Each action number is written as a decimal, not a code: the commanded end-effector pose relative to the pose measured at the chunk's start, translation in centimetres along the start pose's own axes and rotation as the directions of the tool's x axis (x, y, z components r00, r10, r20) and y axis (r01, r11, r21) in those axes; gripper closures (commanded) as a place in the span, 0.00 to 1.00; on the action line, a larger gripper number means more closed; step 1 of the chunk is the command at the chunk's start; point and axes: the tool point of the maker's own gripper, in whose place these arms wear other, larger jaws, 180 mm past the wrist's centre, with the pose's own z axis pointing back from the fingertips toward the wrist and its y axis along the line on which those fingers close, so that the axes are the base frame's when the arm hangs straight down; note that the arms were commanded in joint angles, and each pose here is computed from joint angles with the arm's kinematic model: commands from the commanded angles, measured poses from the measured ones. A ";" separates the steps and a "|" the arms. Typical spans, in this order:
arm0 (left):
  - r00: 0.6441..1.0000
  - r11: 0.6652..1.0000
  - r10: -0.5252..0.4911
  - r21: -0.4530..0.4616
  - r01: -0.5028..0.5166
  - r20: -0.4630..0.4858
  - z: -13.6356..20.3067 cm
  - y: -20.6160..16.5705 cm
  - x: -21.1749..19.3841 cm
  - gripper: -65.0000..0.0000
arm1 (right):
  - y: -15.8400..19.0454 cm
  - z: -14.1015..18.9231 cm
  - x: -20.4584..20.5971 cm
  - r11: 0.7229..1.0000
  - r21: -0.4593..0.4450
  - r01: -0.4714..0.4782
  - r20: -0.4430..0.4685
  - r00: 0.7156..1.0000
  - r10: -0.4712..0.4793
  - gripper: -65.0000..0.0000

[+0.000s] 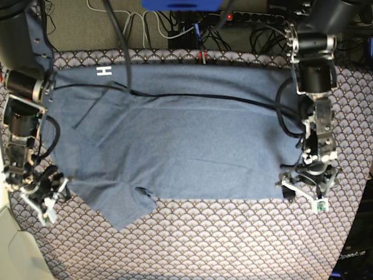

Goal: Fold the T-shirt properly
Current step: 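Move both grippers down to the hem corners of the shirt, then grasp the hem corners with both grippers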

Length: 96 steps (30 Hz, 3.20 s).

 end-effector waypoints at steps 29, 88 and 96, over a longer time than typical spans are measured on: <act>1.000 1.000 -0.004 0.008 0.004 0.028 0.2 0.5 0.5 0.25 | -0.1 -0.6 -2.3 0.997 -0.021 0.075 0.060 0.995 -0.073 0.56; 0.999 1.000 -0.026 0.003 0.026 0.040 -4.9 -1.0 -6.1 0.26 | 2.2 -1.3 -3.9 0.997 0.017 0.081 0.034 0.996 -0.081 1.00; 0.999 1.000 -0.022 -0.011 0.022 0.032 -4.8 -1.7 -6.6 0.80 | 2.2 -1.3 -3.7 0.997 0.015 0.079 0.038 0.996 -0.080 1.00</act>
